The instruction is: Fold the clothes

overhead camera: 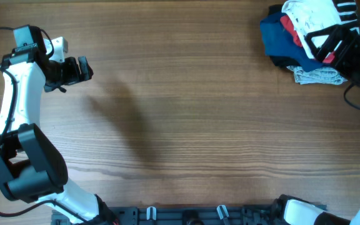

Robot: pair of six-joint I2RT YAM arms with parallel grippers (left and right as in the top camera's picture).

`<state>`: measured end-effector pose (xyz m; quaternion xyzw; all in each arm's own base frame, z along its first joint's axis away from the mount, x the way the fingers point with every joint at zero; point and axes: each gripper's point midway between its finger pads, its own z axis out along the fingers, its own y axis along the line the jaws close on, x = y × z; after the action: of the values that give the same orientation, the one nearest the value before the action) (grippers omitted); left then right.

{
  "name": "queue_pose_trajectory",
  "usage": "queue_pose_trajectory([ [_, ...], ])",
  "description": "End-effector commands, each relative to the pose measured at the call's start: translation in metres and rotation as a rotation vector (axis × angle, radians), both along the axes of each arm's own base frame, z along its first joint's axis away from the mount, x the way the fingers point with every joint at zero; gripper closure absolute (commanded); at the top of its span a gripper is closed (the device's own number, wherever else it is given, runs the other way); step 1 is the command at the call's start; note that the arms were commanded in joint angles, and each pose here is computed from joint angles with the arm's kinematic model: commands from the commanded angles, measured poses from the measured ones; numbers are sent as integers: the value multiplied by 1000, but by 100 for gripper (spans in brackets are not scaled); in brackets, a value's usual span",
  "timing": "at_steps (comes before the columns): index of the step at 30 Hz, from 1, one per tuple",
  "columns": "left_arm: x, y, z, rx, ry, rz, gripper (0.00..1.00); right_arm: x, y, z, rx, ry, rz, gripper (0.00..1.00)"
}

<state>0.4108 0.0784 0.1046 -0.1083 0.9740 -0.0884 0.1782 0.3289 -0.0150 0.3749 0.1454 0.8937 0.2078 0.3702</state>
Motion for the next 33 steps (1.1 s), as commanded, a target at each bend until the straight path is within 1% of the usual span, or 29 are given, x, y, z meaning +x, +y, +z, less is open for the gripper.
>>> queue_pose_trajectory([
  [1,5,-1,12,-3,-34,-2,0,3,12,17,-150,-154,138,0],
  [3,5,-1,12,-3,-34,-1,0,9,33,29,-254,-318,236,0],
  [5,5,-1,12,-3,-34,-1,0,4,61,29,-346,-466,353,0],
  [6,5,-1,12,-3,-34,-1,0,-1,72,23,-375,-527,389,0],
  [8,5,-1,12,-3,-34,-1,0,-8,82,5,-376,-583,384,0],
  [10,5,-1,12,-3,-34,-1,0,-16,79,-17,-315,-599,282,0],
  [12,5,-1,12,-3,-34,-1,0,-28,71,-49,-229,-591,171,0],
  [16,5,-1,12,-3,-34,-1,0,-46,69,-99,-227,-663,150,0],
  [17,5,-1,12,-3,-34,-2,0,-59,69,-130,-228,-694,146,0],
  [20,5,-1,12,-3,-34,-2,0,-72,68,-160,-234,-730,137,0],
  [24,5,-1,12,-3,-34,-1,0,-80,62,-188,-249,-752,102,0],
  [28,5,-1,12,-3,-34,-1,0,-80,54,-207,-268,-736,60,0],
  [30,5,-1,12,-3,-34,-2,0,-81,54,-213,-269,-726,61,0],
  [33,5,-1,12,-3,-34,-1,0,-83,53,-208,-290,-754,55,0],
])
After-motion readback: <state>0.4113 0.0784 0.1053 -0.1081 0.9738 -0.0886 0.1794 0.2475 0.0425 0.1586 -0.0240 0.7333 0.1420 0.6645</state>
